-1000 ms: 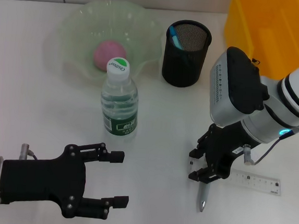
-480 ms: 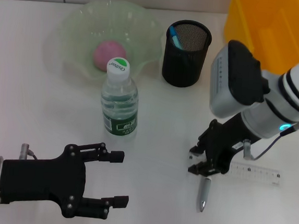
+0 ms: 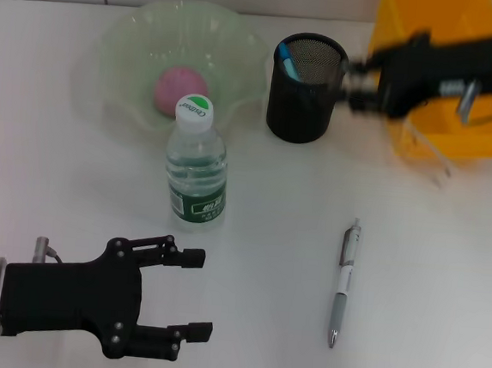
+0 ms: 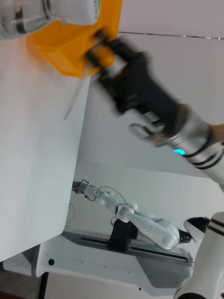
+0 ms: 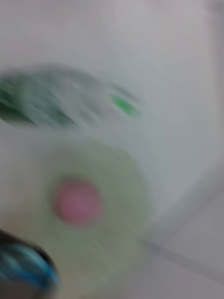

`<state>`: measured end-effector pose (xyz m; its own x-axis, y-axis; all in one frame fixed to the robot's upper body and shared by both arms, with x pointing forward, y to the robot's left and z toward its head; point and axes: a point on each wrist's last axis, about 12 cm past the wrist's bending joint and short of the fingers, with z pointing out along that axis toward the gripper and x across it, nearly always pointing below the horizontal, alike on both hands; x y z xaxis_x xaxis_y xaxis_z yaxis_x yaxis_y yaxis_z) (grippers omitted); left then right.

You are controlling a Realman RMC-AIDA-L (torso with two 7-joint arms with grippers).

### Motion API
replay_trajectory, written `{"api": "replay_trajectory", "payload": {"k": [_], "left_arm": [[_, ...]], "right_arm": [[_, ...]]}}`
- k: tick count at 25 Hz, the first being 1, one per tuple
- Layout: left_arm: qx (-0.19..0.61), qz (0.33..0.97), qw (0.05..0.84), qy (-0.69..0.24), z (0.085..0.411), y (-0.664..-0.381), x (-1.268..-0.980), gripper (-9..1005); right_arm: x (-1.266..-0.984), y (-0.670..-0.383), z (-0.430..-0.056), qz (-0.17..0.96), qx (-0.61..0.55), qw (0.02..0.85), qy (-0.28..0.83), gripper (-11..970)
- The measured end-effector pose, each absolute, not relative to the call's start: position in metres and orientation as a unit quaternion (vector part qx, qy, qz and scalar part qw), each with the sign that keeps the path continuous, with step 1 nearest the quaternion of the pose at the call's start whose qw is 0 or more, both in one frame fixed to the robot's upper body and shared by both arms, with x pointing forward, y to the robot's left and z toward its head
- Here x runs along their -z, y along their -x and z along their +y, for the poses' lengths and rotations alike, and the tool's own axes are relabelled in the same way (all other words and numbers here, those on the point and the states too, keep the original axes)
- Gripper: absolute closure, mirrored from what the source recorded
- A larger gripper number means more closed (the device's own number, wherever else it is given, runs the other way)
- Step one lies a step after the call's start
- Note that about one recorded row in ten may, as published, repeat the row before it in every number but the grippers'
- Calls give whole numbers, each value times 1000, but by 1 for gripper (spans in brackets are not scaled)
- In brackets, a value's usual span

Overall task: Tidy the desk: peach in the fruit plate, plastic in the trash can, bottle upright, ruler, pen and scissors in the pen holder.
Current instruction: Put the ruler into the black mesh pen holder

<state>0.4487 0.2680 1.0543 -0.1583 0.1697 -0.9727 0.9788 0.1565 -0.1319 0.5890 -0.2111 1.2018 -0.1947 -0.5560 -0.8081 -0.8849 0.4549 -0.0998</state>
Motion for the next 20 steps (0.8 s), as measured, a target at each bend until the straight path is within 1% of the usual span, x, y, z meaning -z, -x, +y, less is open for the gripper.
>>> {"api": "replay_trajectory", "payload": {"k": [1, 2, 3, 4, 5, 6, 7, 8, 9, 10, 12, 14, 20], "left_arm": [[450, 614, 449, -468, 268, -449, -1054, 185], [450, 613, 450, -468, 268, -449, -1054, 185], [450, 613, 450, -468, 268, -449, -1054, 185], [450, 613, 450, -469, 267, -449, -1054, 185], [450, 613, 450, -469, 267, -449, -1054, 185], [450, 613, 450, -469, 267, -449, -1054, 185], [449, 612, 450, -470, 266, -451, -1055, 185], [449, 612, 450, -470, 266, -451, -1055, 185], [450, 610, 451, -472, 265, -452, -1056, 185], [450, 610, 451, -472, 265, -452, -1056, 185], [451, 607, 452, -473, 263, -452, -1056, 185], [451, 605, 453, -475, 262, -452, -1056, 185], [450, 604, 453, -476, 261, -452, -1056, 184]], "right_arm": [[-1206, -590, -219, 734, -215, 454, 457, 578], [-1212, -592, -230, 699, -253, 530, 408, 577], [-1210, -594, -239, 654, -291, 594, 368, 577], [-1210, -594, -239, 654, -291, 594, 368, 577], [-1208, -595, -243, 631, -310, 622, 344, 576], [-1208, -595, -243, 631, -310, 622, 344, 576], [-1199, -600, -247, 596, -341, 664, 296, 576], [-1199, -600, -247, 596, -341, 664, 296, 575], [-1189, -605, -247, 574, -356, 691, 255, 575], [-1189, -605, -247, 574, -356, 691, 255, 574], [-1177, -610, -245, 563, -365, 710, 215, 574], [-1163, -617, -236, 558, -370, 719, 186, 573], [-1151, -624, -216, 565, -366, 713, 194, 570]]}}
